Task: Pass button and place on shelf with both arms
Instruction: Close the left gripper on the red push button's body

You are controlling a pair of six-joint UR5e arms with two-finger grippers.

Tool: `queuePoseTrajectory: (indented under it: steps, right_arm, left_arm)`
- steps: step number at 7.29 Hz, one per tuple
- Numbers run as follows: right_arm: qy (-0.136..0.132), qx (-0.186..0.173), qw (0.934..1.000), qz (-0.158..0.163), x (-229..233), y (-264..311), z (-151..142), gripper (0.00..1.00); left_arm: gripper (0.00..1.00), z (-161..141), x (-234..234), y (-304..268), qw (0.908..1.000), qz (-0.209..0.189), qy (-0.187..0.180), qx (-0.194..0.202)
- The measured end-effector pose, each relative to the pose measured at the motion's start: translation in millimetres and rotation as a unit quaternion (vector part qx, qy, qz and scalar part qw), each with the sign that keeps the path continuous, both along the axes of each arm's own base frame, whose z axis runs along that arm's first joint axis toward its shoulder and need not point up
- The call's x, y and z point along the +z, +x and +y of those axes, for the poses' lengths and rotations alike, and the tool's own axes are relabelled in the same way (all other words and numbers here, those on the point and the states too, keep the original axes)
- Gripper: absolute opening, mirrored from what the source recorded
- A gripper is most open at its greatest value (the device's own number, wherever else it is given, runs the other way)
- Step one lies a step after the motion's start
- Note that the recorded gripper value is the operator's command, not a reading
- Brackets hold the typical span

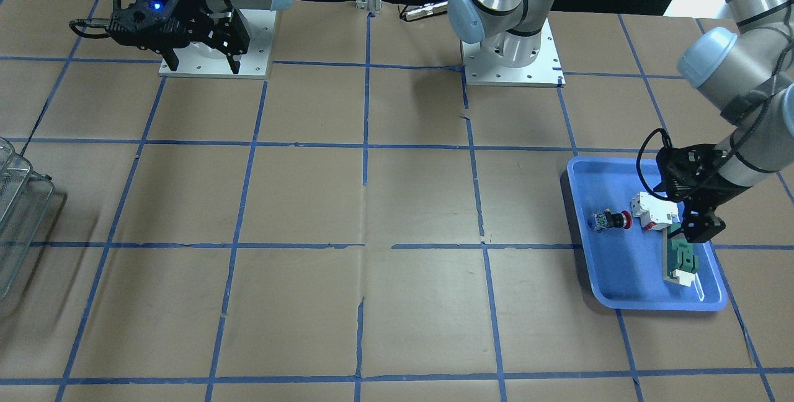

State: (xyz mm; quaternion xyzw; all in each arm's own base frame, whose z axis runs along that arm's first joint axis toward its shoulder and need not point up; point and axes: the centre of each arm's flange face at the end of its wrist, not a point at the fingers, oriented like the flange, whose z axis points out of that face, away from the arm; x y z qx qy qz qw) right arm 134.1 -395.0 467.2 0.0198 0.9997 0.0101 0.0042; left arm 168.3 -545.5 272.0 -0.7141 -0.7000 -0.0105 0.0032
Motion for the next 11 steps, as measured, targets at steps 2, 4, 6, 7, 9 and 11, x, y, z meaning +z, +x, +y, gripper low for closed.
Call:
queuePoseTrajectory:
  steps: [2,4,6,7,9,11]
  right_arm:
    - [-0.001,-0.002,1.0,0.0,0,0,-1,1.0]
    - [-0.001,-0.002,1.0,0.0,0,0,-1,1.0]
    - [0.0,-0.001,1.0,0.0,-1,0,-2,1.0]
    - [0.001,-0.001,1.0,0.0,-2,0,-2,1.0]
    - [-0.002,0.001,1.0,0.0,-2,-1,-4,1.0]
    - [-0.006,0.022,0.9997,-0.002,-1,-1,-6,1.0]
  left_arm:
    - [1.0,9,-49,-5,1.0,-0.001,-0.002,-0.001]
    - [1.0,14,-80,-8,0.9999,0.003,0.004,0.013]
    - [0.58,19,-97,-11,0.9995,0.011,0.015,0.023]
    - [0.26,22,-100,-12,0.9994,0.012,0.018,0.027]
    - [0.0,24,-96,-12,0.9994,0.009,0.015,0.029]
    - [0.0,21,-87,-10,0.9995,0.004,0.006,0.03]
